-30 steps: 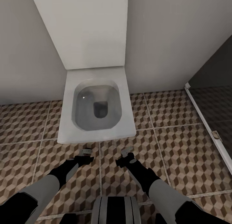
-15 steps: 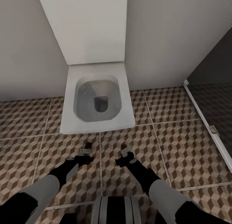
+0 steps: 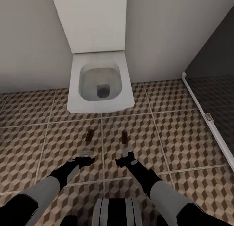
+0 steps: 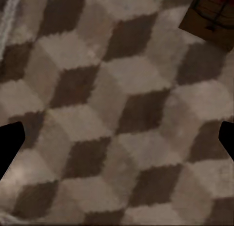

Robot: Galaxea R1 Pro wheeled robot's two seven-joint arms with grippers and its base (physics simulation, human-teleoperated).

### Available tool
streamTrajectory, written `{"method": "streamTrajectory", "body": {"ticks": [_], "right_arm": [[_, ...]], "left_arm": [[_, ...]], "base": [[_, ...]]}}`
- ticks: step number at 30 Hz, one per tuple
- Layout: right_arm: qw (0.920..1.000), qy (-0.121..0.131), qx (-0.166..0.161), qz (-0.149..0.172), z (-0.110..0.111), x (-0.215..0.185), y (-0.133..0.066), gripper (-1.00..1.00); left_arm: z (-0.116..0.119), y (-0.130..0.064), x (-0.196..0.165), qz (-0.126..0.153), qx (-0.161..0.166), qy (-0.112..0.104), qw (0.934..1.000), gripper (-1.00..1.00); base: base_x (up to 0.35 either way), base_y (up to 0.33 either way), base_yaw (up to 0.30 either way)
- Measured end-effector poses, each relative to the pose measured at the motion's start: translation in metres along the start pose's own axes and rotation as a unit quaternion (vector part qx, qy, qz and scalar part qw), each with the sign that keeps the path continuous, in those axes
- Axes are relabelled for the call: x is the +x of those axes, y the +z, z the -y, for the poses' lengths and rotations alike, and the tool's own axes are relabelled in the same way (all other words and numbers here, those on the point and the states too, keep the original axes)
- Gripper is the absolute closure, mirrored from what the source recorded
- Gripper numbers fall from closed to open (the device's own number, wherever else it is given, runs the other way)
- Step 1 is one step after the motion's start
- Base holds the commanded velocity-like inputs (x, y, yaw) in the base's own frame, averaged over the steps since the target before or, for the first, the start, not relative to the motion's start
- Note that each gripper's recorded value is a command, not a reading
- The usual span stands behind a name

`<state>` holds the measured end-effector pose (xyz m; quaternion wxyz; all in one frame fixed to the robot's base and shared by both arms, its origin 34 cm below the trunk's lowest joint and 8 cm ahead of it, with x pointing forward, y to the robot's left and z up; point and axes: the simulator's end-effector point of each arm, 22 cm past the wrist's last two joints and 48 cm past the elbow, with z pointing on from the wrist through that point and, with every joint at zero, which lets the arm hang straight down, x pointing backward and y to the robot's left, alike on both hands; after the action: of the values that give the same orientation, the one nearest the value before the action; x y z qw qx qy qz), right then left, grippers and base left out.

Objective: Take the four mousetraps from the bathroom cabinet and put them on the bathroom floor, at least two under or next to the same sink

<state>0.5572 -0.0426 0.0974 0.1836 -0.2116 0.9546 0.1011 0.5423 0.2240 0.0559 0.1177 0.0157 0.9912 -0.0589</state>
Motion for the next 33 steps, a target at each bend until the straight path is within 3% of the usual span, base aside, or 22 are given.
{"method": "streamTrajectory", "body": {"ticks": [5, 21, 33], "right_arm": [[0.9998, 0.001, -0.001, 0.02, -0.0005, -0.0089, -0.0002, -1.0], [0.9997, 0.001, -0.001, 0.025, -0.0007, -0.0116, -0.0004, -1.0], [0.9997, 0.001, -0.001, 0.026, -0.0005, -0.012, -0.0007, -1.0]], "left_arm": [[0.0, 0.0, -0.0001, 0.0, 0.0, 0.0, 1.0, -1.0], [0.0, 0.0, -0.0001, 0.0, 0.0, 0.0, 1.0, -1.0], [-0.0011, -0.0004, -0.0004, 0.0, -0.001, 0.0, 1.0, -1.0]], "base": [[-0.341, 0.0, 0.0], [-0.341, 0.0, 0.0], [-0.052, 0.0, 0.0]]}}
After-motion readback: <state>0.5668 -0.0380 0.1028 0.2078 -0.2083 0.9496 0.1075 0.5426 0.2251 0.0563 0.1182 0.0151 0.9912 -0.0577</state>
